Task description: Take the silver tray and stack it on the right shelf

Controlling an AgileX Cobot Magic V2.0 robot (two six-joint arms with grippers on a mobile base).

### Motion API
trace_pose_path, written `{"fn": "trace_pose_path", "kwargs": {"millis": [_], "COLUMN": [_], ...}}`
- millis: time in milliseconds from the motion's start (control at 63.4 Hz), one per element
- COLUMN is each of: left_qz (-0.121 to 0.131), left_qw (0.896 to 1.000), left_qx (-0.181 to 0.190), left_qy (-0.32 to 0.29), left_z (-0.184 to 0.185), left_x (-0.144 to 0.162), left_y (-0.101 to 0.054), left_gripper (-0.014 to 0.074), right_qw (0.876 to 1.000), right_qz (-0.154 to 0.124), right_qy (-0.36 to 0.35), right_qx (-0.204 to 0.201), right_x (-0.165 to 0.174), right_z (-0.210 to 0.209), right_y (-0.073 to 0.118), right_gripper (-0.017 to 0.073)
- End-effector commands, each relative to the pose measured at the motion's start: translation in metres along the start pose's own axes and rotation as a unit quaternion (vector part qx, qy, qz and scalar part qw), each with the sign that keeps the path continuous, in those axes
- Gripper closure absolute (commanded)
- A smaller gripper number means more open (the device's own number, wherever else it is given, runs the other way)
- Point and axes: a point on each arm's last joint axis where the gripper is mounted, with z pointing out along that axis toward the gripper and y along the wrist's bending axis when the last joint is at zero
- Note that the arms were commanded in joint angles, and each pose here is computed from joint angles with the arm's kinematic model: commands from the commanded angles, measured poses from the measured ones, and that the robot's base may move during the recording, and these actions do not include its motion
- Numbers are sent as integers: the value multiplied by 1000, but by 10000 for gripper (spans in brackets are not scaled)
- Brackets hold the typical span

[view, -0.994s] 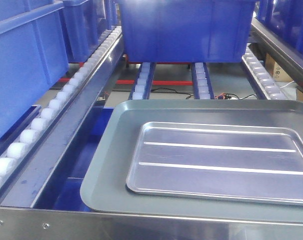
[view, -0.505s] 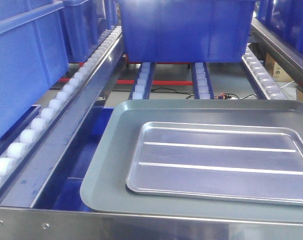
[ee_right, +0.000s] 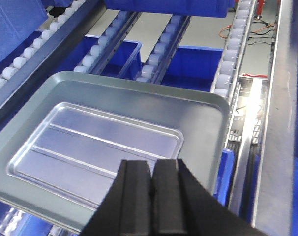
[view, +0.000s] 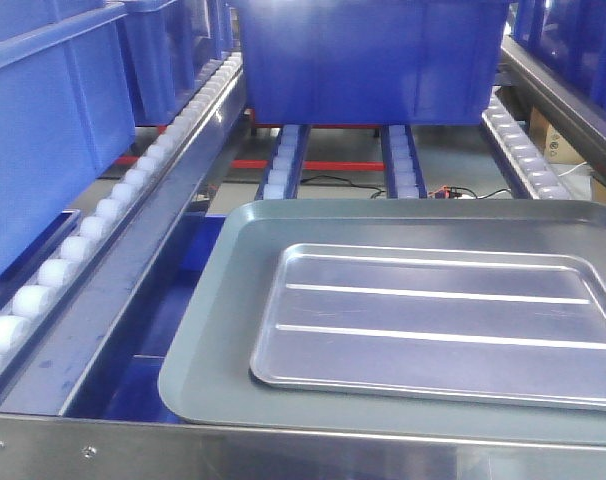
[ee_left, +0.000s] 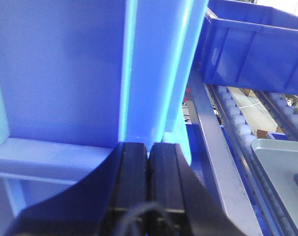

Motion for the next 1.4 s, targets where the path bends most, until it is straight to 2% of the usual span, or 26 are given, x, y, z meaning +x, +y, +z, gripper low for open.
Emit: {"fn": "trace_pose_path", "kwargs": {"millis": [0,126,237,347,395,552,663,773,994,1247,1326,1389], "left_qz": [-4,-4,-4,-4,-4,-4,-4,-4,-4,-4,-4,-4], "left_qw": [999,999,999,999,999,999,999,999,999,999,999,999], "left_qx": [10,10,10,10,10,10,10,10,10,10,10,10], "left_qy": [-41,-41,-41,-41,-41,-41,-41,-41,-41,-41,-41,-41], "left_z": [-1,-1,-1,-1,-1,-1,-1,-1,-1,-1,-1,-1], "left_x": [-2,-2,-2,-2,-2,-2,-2,-2,-2,-2,-2,-2], "left_y": [-1,-1,-1,-1,-1,-1,-1,-1,-1,-1,-1,-1], "left_gripper": [687,687,687,687,687,687,687,687,687,687,687,687], "right_qw": [999,997,993,986,983,978,979,978,961,952,955,961], "right_qz": [-14,4,0,-25,-43,-93,-102,-79,-39,-32,-30,-26], "right_qy": [-50,-61,-107,-155,-169,-177,-163,-184,-255,-259,-248,-222], "right_qx": [7,41,53,52,53,59,60,65,98,158,161,162], "right_x": [-12,3,19,32,37,52,59,61,55,55,59,64], "right_z": [-1,7,10,8,7,7,12,13,11,9,11,14], "right_y": [0,-5,-8,-8,-9,-9,-10,-10,-14,-21,-22,-22], "right_gripper": [503,503,503,503,503,503,503,503,503,503,503,503]}}
